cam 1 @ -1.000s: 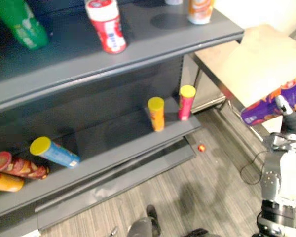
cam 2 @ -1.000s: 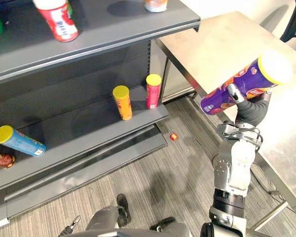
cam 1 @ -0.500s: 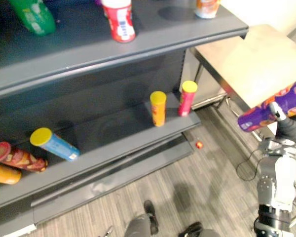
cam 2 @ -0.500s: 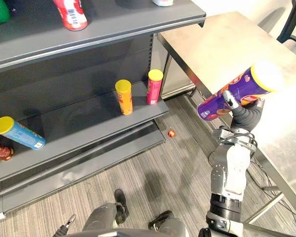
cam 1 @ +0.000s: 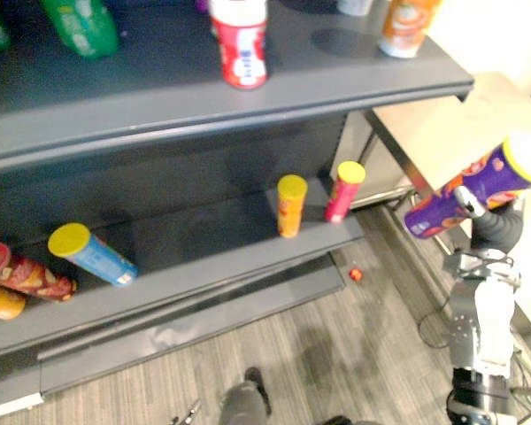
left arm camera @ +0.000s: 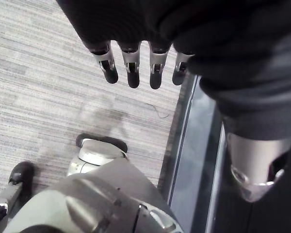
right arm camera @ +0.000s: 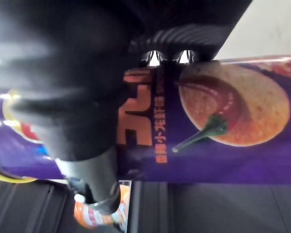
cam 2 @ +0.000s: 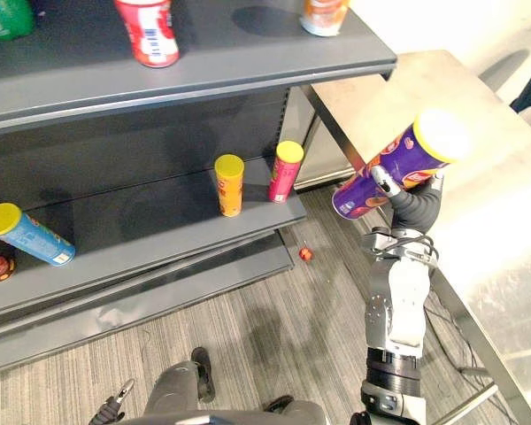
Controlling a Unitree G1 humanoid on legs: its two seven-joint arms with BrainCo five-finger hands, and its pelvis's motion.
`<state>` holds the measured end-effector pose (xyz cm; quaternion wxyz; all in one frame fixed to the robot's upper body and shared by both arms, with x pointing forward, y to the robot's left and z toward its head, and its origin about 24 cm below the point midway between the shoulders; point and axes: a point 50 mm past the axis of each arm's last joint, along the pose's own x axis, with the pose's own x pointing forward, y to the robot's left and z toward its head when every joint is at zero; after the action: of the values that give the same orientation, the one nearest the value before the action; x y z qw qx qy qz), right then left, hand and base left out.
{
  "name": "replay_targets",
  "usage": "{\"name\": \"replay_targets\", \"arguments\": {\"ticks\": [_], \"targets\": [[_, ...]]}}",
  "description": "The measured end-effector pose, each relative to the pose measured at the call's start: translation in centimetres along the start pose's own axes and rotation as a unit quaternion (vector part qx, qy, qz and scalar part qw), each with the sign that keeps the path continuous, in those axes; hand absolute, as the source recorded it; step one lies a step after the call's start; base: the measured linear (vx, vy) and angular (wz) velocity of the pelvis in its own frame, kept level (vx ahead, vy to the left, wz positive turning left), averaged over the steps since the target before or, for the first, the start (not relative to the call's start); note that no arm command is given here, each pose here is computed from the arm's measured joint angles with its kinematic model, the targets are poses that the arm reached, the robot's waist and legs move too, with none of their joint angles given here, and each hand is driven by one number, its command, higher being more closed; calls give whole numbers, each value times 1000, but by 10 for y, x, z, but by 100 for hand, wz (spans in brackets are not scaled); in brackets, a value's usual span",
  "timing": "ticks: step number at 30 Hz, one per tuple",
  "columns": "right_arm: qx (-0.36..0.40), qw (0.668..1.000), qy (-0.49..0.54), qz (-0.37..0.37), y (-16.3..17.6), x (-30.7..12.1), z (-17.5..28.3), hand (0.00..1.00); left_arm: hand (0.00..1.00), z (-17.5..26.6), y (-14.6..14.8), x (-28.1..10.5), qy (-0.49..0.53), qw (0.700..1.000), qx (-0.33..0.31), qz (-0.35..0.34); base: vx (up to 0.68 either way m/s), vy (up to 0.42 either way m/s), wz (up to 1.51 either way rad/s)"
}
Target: Put the gum and the chips on the shelf.
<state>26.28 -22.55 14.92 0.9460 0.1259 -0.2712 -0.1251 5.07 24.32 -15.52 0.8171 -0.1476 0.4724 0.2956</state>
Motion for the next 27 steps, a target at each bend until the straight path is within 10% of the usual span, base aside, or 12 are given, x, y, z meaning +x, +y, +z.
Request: {"name": "replay_targets", "arguments": {"ticks": [27], "targets": [[33, 983, 53, 171, 47, -53, -15, 100, 0, -11, -4, -1, 22, 999, 41, -5, 62, -82, 45]]}}
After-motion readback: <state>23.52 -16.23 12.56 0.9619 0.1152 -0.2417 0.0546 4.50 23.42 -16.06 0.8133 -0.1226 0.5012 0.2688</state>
